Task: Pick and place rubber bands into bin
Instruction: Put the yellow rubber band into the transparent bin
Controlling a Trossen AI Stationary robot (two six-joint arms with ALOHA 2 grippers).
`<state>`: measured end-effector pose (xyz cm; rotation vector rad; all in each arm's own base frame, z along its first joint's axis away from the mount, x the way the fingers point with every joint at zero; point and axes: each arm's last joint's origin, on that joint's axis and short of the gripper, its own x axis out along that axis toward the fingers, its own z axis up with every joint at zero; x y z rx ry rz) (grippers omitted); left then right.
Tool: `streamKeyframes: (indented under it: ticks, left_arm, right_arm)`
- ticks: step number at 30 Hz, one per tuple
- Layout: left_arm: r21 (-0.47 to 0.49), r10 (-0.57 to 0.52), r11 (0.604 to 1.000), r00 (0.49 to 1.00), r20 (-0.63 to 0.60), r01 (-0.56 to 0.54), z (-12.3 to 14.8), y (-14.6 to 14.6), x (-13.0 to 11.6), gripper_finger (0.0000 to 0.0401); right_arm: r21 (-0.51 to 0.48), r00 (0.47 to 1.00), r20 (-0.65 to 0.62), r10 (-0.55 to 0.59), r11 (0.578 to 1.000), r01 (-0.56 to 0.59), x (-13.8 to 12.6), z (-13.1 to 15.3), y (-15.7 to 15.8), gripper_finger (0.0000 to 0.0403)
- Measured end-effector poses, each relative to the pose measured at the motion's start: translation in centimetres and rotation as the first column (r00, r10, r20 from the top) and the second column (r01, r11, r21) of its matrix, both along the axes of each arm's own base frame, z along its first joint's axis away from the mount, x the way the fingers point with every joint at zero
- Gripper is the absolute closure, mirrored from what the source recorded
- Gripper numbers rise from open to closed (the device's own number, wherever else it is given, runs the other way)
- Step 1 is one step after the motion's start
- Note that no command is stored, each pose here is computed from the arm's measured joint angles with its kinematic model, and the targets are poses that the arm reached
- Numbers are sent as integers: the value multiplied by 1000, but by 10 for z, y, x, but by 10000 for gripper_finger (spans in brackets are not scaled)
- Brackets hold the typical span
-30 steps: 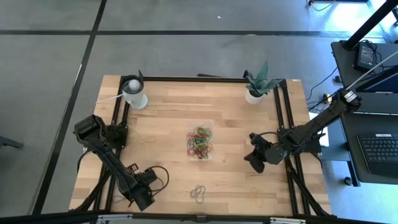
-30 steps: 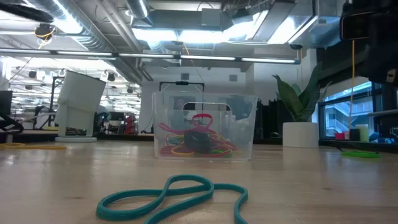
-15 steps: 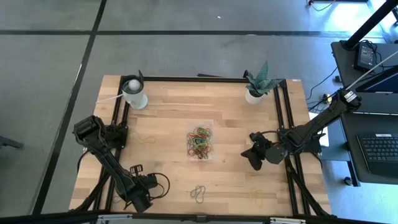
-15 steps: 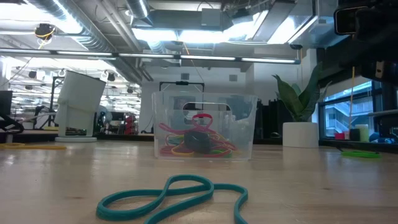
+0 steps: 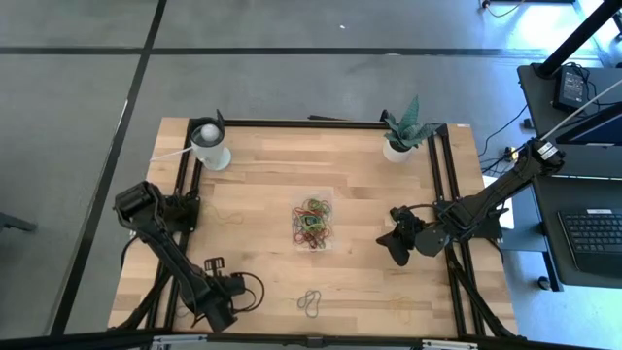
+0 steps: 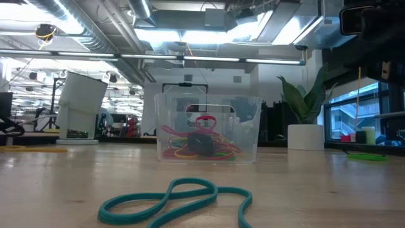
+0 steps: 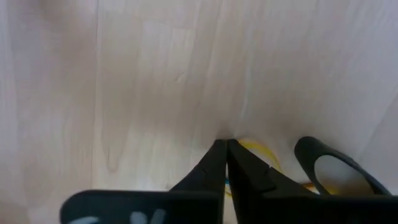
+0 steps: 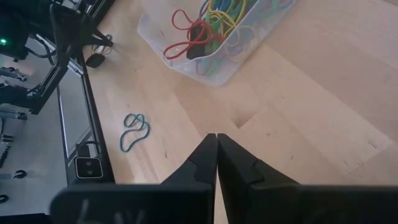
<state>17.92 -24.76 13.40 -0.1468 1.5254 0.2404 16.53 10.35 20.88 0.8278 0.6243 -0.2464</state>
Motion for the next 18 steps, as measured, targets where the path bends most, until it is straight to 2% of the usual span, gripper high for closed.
streamKeyframes:
  ticks: [4,11,13,18]
  left_arm:
    - [-22,53,998,998,26,-53,12,3,1,399]
    - [-48,68,997,983,169,-61,69,9,-3,400]
    - [-86,80,994,971,227,-62,86,11,-2,400]
    - [-130,107,989,948,299,-71,109,23,-5,400]
  right_arm:
    - [-6,1000,0,5,1000,-5,0,0,0,386]
    - [-32,1000,-2,23,999,-23,0,0,0,386]
    - [-48,999,-2,35,998,-35,0,0,0,386]
    - [-64,999,0,48,997,-48,0,0,0,386]
